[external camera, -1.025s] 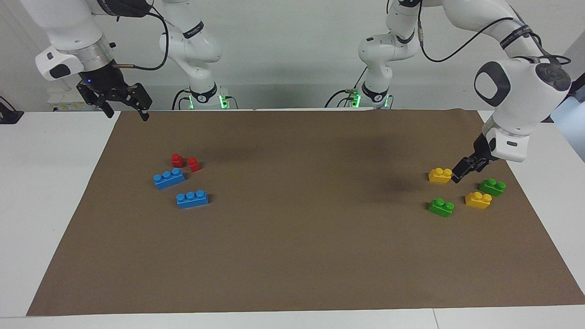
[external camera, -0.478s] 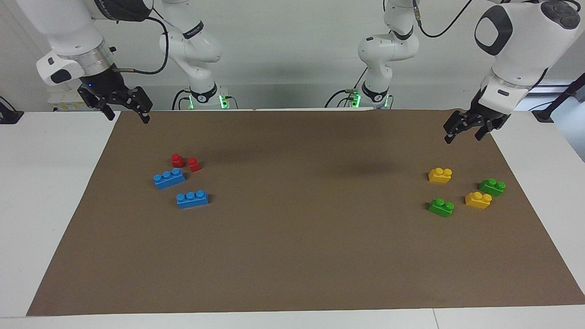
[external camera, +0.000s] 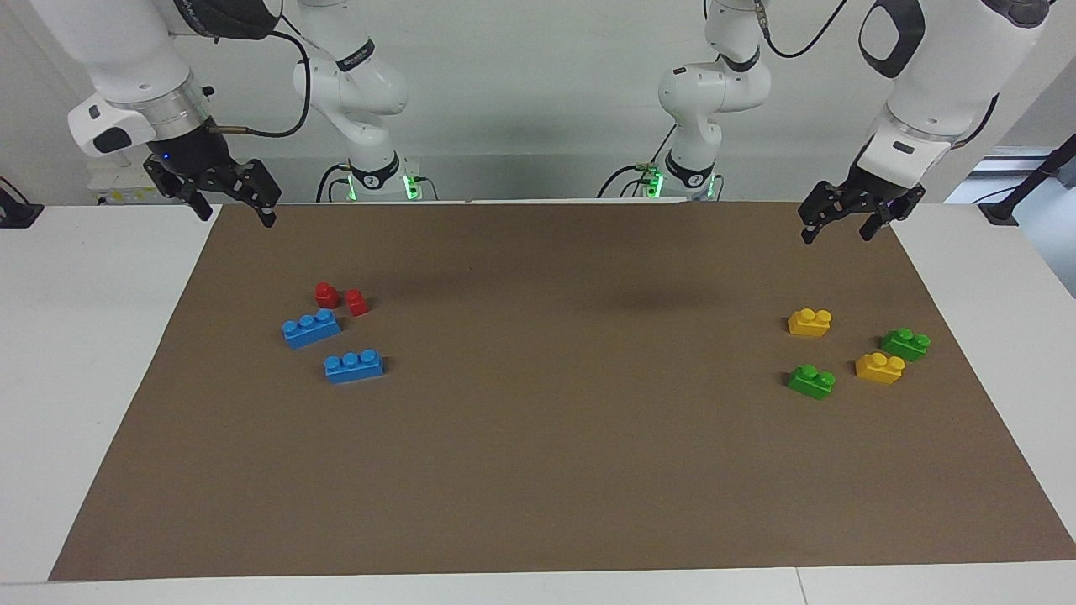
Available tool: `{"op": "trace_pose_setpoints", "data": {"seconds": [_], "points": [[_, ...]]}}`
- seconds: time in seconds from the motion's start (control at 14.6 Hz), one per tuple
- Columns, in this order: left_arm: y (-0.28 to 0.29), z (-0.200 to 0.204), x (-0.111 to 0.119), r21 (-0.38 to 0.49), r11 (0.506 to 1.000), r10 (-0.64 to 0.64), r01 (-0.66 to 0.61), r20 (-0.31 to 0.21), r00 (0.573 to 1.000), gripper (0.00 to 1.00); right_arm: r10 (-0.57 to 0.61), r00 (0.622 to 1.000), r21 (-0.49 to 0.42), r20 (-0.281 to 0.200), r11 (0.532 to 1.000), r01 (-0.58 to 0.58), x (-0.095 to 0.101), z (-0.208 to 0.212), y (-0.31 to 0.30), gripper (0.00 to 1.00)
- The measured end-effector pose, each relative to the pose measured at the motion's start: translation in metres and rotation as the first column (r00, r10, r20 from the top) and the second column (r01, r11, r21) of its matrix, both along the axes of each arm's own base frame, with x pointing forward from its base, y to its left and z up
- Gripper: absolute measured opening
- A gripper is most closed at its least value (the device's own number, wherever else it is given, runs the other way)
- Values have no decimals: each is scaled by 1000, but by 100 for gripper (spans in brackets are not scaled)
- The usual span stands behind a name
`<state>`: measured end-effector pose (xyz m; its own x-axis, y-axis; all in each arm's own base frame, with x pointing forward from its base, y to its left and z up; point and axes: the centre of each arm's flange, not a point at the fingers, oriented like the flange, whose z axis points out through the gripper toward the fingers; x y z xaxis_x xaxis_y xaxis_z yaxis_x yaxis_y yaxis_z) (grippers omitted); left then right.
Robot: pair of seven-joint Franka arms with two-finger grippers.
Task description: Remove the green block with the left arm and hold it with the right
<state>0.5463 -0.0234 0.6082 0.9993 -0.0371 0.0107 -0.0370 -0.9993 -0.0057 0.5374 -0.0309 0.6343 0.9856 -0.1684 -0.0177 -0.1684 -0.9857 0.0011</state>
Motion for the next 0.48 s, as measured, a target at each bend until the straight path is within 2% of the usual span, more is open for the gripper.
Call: {"op": "trace_pose_setpoints", "data": {"seconds": [0.48], "points": [[-7,0,-1,18,1000,-22,22,-1,1000,100,0,1000,0,0,1000,0,0,0,0,100]]}}
